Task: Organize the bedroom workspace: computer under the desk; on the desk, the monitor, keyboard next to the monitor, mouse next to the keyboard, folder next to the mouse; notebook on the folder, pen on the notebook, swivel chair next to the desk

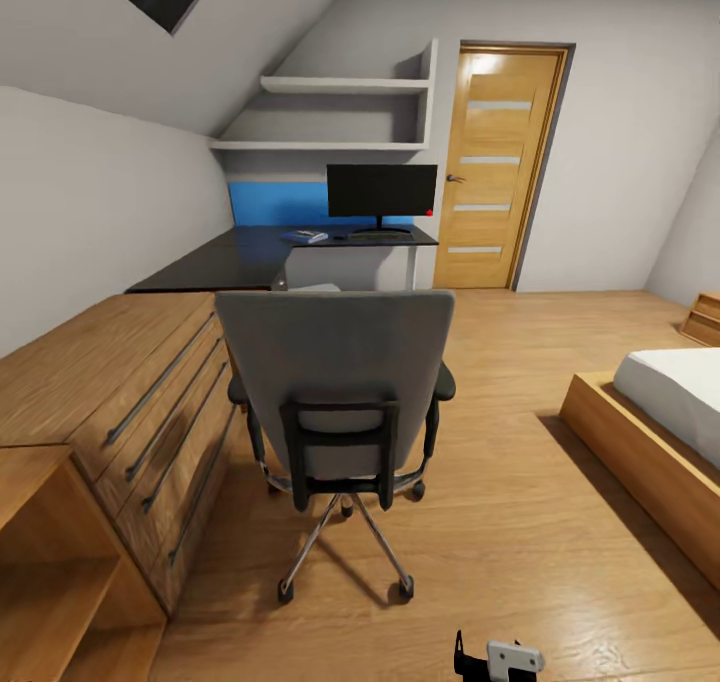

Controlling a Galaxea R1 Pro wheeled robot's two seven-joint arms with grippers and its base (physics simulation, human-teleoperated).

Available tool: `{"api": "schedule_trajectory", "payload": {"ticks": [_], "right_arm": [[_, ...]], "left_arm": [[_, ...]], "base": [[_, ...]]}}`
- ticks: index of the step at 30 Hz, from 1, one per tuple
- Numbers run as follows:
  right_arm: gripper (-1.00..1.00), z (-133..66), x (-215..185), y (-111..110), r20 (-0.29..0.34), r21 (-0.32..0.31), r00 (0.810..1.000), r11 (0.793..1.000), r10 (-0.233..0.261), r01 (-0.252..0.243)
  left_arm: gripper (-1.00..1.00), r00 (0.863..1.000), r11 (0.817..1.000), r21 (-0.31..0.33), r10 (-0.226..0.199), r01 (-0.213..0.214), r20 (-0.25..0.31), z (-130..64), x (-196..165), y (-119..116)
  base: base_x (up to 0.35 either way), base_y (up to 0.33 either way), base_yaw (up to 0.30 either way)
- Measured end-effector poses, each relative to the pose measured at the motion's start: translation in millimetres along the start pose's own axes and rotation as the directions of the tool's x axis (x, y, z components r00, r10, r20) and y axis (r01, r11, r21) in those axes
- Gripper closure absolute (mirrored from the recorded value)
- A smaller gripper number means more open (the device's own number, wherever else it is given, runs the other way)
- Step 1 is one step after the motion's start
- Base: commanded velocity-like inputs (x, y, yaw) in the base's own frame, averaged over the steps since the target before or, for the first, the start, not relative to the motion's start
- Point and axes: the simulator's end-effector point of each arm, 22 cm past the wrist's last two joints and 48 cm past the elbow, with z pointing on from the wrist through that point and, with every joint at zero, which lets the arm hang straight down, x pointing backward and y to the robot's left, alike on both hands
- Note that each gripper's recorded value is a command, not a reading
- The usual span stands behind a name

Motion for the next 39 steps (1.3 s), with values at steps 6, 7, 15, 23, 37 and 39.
{"api": "schedule_trajectory", "payload": {"ticks": [6, 7, 15, 23, 37, 39], "right_arm": [[-1.00, 4.4, 12.6, 1.1, 0.000, 0.000, 1.000, 1.000, 0.000, 0.000], [-1.00, 5.2, 14.7, 1.2, 0.000, 0.000, 1.000, 1.000, 0.000, 0.000], [-1.00, 8.8, 25.3, 2.2, 0.001, 0.000, 1.000, 1.000, 0.000, 0.000], [-1.00, 8.8, 25.3, 2.2, 0.001, 0.000, 1.000, 1.000, 0.000, 0.000], [-1.00, 8.8, 25.1, 2.3, 0.001, -0.001, 1.000, 1.000, -0.001, 0.001], [-1.00, 8.9, 25.0, 2.5, 0.002, -0.001, 1.000, 1.000, -0.001, 0.001]], "left_arm": [[-1.00, 1.000, 1.000, 0.000, -0.001, 0.001, 0.002, 7.6, 10.6, -1.3], [-1.00, 1.000, 1.000, 0.000, -0.001, 0.001, 0.002, 8.9, 12.4, -1.5], [-1.00, 1.000, 1.000, 0.001, -0.001, 0.001, 0.004, 15.3, 21.3, -2.8], [-1.00, 1.000, 1.000, 0.001, -0.001, 0.001, 0.004, 15.3, 21.3, -3.0], [-1.00, 1.000, 1.000, 0.001, -0.001, 0.001, 0.004, 15.3, 21.2, -3.0], [-1.00, 1.000, 1.000, 0.002, -0.001, 0.001, 0.005, 15.1, 21.1, -3.5]], "base": [[0.000, 0.000, -0.001], [0.000, 0.000, 0.000], [0.000, 0.000, 0.000], [0.000, 0.000, 0.000], [0.000, 0.000, 0.000], [0.000, 0.000, 0.000]]}}
